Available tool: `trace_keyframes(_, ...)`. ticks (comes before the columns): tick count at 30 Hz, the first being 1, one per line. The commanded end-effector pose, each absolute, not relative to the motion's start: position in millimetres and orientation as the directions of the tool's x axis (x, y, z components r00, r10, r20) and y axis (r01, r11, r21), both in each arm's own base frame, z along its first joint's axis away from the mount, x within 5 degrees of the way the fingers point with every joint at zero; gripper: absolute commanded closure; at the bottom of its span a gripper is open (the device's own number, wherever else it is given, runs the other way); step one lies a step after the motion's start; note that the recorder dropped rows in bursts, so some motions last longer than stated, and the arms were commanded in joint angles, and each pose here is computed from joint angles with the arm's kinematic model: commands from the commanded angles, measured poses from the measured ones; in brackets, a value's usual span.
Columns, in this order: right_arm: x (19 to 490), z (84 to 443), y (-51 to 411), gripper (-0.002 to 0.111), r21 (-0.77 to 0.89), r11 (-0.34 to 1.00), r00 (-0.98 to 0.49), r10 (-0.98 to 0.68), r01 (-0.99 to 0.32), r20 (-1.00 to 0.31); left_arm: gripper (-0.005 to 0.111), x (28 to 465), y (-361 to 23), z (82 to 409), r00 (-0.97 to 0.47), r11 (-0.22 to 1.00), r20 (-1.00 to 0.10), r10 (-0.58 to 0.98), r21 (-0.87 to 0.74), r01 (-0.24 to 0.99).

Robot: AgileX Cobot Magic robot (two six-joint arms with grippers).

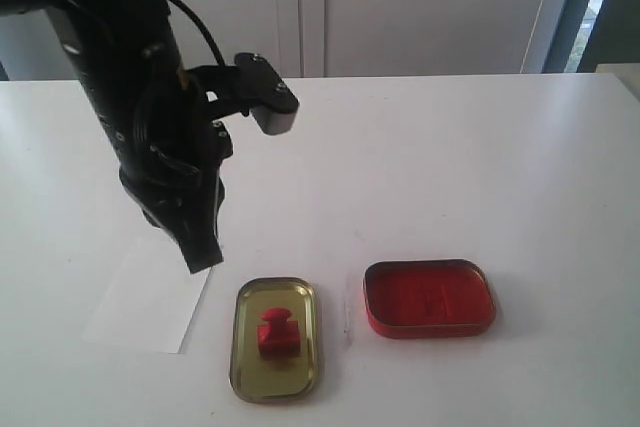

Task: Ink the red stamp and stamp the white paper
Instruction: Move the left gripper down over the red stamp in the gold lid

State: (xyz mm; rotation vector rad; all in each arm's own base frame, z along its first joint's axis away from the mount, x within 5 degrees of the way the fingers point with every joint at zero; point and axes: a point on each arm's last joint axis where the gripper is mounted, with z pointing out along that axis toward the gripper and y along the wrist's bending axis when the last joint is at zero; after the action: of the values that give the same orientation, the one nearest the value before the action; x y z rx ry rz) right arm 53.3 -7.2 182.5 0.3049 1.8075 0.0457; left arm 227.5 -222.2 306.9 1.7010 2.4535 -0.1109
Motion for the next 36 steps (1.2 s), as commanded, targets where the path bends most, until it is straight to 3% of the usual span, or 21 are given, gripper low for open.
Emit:
trace_keyframes(1, 53, 182, -7, 0.108, 0.192, 0.964, -0.218, 0.23, 0.186, -0.948, 0.107, 217, -238, 301, -0.245, 0.253, -0.159, 0.956, 0.028, 0.967)
trace_keyframes(14, 53, 182, -7, 0.108, 0.192, 0.964, -0.218, 0.23, 0.186, -0.948, 0.107, 214, -270, 270, -0.083, 0.075, -0.181, 0.98, -0.05, 0.996)
trace_keyframes(36, 53, 182, -7, 0.108, 0.192, 0.964, -0.218, 0.23, 0.186, -0.948, 0.107, 223, -282, 246, -0.108, 0.097, -0.183, 0.977, -0.065, 0.993)
